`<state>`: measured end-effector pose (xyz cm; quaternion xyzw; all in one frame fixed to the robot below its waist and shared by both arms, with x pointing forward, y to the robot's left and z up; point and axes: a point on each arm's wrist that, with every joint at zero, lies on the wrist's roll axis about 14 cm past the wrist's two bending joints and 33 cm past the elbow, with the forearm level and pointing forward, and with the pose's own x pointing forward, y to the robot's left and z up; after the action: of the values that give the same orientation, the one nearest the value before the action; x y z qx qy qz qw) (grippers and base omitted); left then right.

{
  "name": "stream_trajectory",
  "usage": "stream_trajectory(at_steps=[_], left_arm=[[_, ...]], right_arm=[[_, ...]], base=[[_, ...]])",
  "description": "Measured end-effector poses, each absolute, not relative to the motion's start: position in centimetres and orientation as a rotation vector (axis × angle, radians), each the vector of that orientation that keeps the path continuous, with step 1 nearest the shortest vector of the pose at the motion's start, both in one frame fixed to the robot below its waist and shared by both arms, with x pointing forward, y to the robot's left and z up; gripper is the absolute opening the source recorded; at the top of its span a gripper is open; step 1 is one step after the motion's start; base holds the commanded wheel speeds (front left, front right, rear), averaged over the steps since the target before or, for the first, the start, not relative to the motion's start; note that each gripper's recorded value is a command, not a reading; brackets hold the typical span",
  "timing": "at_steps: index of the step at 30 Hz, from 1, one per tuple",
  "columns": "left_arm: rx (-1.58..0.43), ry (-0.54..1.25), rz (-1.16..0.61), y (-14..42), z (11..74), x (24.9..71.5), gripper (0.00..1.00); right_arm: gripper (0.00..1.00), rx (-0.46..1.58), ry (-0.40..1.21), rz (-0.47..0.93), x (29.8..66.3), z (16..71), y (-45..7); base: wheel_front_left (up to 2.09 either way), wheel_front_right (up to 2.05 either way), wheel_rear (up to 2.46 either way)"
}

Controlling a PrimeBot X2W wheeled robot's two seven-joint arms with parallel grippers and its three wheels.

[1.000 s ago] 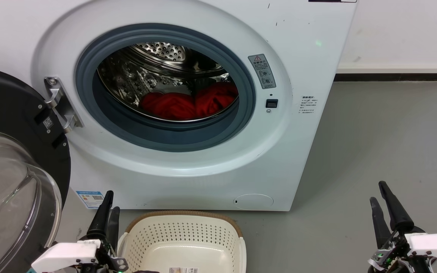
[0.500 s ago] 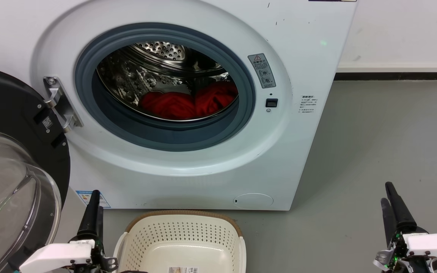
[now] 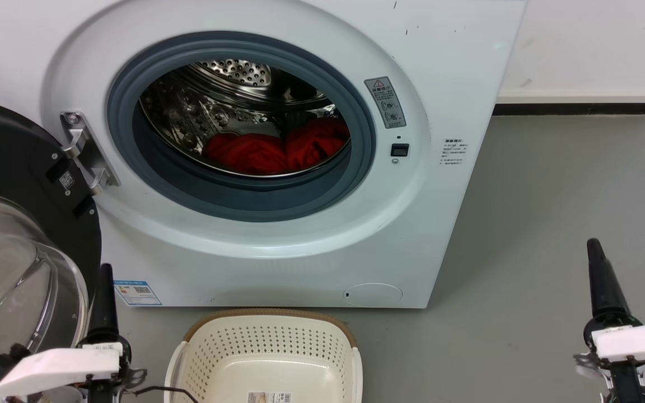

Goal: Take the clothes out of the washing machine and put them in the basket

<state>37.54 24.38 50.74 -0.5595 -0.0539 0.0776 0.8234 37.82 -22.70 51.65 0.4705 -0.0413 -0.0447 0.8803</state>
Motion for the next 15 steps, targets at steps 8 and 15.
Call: stream_trajectory(at_steps=[8,15], left_arm=[[-1.004,-0.183,0.12,24.0,54.2,38.1,1.0],[-0.88,-0.209,0.063,22.3,55.9,38.3,1.0]], right_arm=[[1.0,0.722,-0.155,-0.022,38.2,54.9,-21.4],[1.0,0.539,-0.218,0.035,38.2,57.4,-20.0]], base=[[0.0,0.0,0.0],[0.0,0.0,0.0]])
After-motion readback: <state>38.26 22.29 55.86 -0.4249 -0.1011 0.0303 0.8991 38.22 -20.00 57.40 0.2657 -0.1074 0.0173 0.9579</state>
